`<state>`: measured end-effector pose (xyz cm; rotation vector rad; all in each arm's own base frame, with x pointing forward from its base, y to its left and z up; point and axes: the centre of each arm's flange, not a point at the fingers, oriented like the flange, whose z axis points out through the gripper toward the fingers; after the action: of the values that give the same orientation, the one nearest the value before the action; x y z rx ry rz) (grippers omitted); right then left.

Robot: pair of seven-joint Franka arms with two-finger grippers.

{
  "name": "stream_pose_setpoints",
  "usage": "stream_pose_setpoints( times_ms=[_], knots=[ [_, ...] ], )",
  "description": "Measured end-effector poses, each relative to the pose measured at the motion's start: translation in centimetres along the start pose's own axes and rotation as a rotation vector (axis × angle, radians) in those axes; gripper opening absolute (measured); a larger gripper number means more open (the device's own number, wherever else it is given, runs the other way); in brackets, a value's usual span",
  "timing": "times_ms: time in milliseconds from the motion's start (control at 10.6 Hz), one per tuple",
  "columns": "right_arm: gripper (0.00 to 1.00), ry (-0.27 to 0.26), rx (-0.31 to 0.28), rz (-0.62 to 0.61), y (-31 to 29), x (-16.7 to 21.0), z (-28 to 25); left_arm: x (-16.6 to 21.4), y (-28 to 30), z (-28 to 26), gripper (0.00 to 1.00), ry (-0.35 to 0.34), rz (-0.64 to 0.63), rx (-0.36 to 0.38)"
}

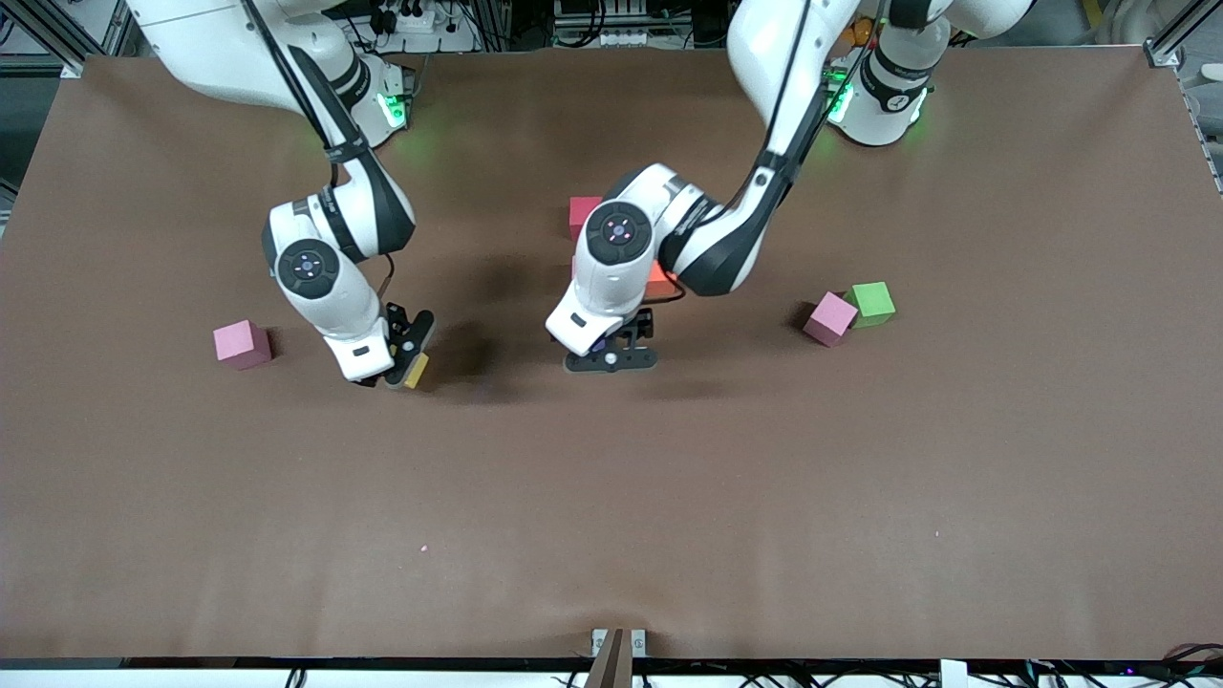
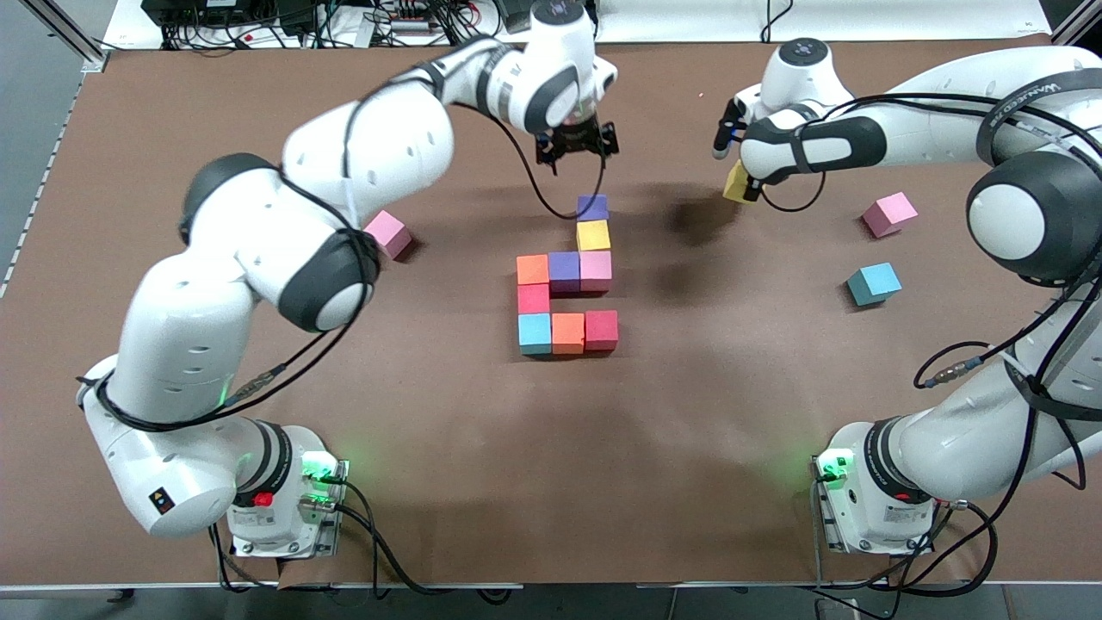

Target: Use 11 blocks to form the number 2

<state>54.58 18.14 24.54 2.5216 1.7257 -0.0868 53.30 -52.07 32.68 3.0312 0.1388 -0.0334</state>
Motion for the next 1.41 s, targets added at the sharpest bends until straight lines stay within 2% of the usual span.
stream_pose_setpoints(
  times_ms=[188,657,1033,1221,1409],
  knots=[
    [0.53,-0.008,-0.005,-0.057,-1.1,3.8,-2.4,2.1,-4.5,-3.8,1.00,-0.009,0.022,-0.003],
    [0.53,-0.021,-0.017,-0.208,-6.2,17.2,-7.0,5.5,-20.2,-8.6,1.00,-0.036,0.170,0.039],
    [0.53,-0.003,0.010,-0.268,-10.5,24.8,-7.4,4.8,-29.6,-5.6,1.00,-0.088,0.296,0.137],
    [0.53,0.016,0.016,-0.286,-11.8,27.3,-7.2,3.6,-31.7,-3.0,1.00,-0.086,0.351,0.144],
    [0.53,0.009,0.016,-0.325,-13.9,29.9,-7.2,2.5,-33.1,-1.3,1.00,-0.099,0.371,0.144]
  ],
)
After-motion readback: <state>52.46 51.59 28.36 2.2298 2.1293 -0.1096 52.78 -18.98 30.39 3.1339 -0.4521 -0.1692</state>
